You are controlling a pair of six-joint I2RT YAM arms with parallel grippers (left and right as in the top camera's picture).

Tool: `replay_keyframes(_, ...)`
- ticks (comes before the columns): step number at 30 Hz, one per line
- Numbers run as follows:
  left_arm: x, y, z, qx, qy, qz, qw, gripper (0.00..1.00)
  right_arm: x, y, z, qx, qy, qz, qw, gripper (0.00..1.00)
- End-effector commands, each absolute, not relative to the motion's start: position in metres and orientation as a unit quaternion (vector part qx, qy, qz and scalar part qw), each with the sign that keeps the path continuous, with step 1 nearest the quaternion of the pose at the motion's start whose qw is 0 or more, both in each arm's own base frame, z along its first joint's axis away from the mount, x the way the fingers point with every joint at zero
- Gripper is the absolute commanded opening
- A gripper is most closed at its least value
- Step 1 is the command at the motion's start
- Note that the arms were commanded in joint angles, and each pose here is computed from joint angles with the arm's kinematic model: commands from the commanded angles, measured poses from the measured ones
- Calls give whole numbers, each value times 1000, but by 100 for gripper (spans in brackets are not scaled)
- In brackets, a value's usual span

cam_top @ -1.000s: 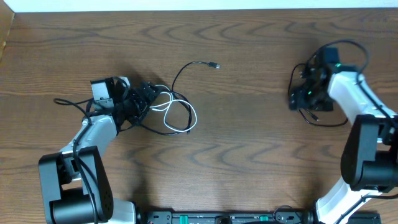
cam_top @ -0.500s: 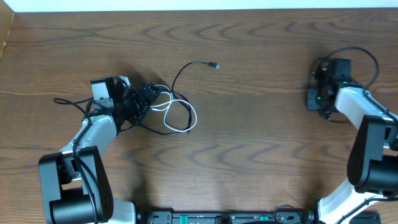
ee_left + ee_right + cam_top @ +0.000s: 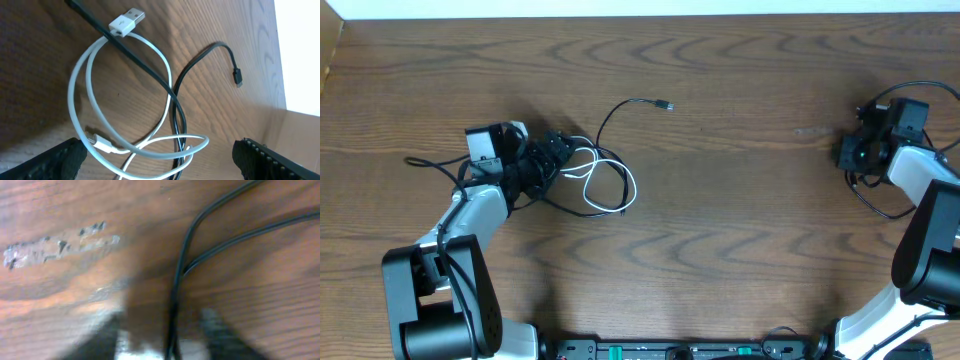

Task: Untangle cables
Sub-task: 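Lay the black cable down at right and open the right gripper, then move the right gripper back toward the cables at center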

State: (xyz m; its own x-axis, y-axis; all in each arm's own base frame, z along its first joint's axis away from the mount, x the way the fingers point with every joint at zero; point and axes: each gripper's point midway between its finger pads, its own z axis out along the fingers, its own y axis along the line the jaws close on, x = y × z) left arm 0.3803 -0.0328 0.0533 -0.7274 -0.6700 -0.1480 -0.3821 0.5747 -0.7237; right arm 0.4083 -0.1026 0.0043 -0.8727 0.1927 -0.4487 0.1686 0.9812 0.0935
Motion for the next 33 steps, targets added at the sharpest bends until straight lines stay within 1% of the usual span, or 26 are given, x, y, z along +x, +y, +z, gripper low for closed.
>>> replay_keyframes(1, 387, -28, 70, -271, 868, -337, 244, 98, 424, -98, 30, 86, 964, 38, 249, 89)
replay_keyframes(4, 388, -27, 83, -246, 871, -331, 269, 98, 429, -89, 52, 79, 965, 43, 244, 95)
replay_keyframes(7, 386, -17, 81, -262, 876, -299, 274, 99, 433, -69, 68, 61, 969, 53, 234, 96)
replay_keyframes(9, 383, -9, 75, -275, 880, -275, 273, 99, 436, -46, 75, 37, 971, 69, 228, 99)
replay_keyframes(17, 379, 4, 69, -301, 885, -236, 265, 99, 440, 86, 88, -100, 952, 171, 235, 99)
replay_keyframes(21, 365, 32, 65, -354, 894, -144, 233, 99, 434, 151, 95, -173, 934, 188, 250, 99)
replay_keyframes(25, 351, 57, 77, -377, 900, -62, 208, 99, 423, 220, 106, -246, 905, 210, 276, 99)
replay_keyframes(27, 349, 60, 79, -379, 901, -52, 205, 99, 416, 247, 111, -274, 891, 220, 287, 99)
replay_keyframes(28, 350, 60, 80, -379, 901, -53, 205, 97, 414, 257, 113, -283, 886, 222, 292, 99)
replay_keyframes(29, 350, 60, 80, -379, 901, -53, 205, 92, 410, 274, 115, -300, 876, 227, 301, 99)
replay_keyframes(31, 349, 59, 79, -379, 901, -53, 204, 75, 398, 310, 116, -334, 855, 243, 314, 99)
replay_keyframes(32, 350, 59, 79, -379, 901, -53, 205, 69, 395, 319, 113, -342, 851, 246, 313, 99)
replay_keyframes(33, 350, 59, 79, -379, 901, -53, 205, 67, 390, 329, 109, -351, 847, 250, 312, 99)
